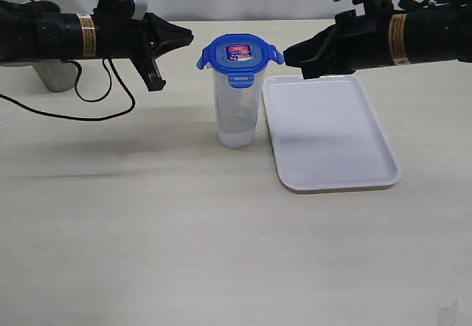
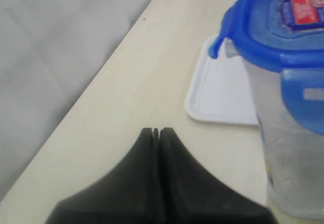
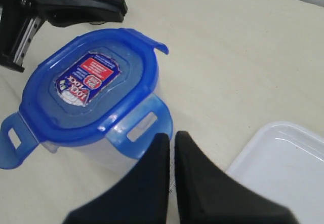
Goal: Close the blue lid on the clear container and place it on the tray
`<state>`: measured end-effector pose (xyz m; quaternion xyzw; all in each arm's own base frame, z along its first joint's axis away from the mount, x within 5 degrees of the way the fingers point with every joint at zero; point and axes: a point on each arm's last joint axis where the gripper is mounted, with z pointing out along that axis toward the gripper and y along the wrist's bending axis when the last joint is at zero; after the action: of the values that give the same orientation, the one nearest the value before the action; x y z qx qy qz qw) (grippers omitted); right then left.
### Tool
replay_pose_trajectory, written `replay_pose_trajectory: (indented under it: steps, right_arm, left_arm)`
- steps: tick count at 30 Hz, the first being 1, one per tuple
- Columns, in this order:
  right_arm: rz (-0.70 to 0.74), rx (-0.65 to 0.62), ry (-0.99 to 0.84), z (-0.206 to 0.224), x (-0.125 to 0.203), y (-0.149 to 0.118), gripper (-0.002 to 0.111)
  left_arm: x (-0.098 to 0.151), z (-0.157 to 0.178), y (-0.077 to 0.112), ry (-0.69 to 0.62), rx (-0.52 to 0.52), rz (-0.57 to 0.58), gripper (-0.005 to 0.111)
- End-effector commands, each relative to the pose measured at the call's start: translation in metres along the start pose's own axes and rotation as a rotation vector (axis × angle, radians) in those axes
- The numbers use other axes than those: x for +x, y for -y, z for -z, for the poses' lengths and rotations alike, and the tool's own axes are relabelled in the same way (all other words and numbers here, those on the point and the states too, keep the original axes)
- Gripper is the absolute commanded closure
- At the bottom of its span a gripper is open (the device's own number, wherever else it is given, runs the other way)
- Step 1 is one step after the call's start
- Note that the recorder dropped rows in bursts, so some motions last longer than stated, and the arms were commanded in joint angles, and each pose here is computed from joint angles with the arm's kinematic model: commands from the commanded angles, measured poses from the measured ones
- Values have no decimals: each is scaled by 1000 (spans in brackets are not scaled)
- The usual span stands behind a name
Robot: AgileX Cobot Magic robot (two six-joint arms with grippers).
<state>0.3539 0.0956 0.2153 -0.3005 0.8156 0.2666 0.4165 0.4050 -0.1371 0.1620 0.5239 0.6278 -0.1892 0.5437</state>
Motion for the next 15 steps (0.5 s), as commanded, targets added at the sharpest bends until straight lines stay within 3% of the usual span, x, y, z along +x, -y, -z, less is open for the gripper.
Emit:
replay_pose_trajectory:
  steps: [1,5,10,15]
  right_arm:
    - [9,9,8,0,-2,1,104]
    - [9,7,8,0,-2,1,104]
    - [9,7,8,0,-2,1,104]
    - [9,4,9,0,-2,1,104]
  left_arm:
    - [-11,14,-8,-52,-116,34,107]
    - [-14,21,-15,-125,-223,79,107]
    - [-12,21,-22,-324,-431,129,107]
    - [-27,28,-24,-371,-568,199,107]
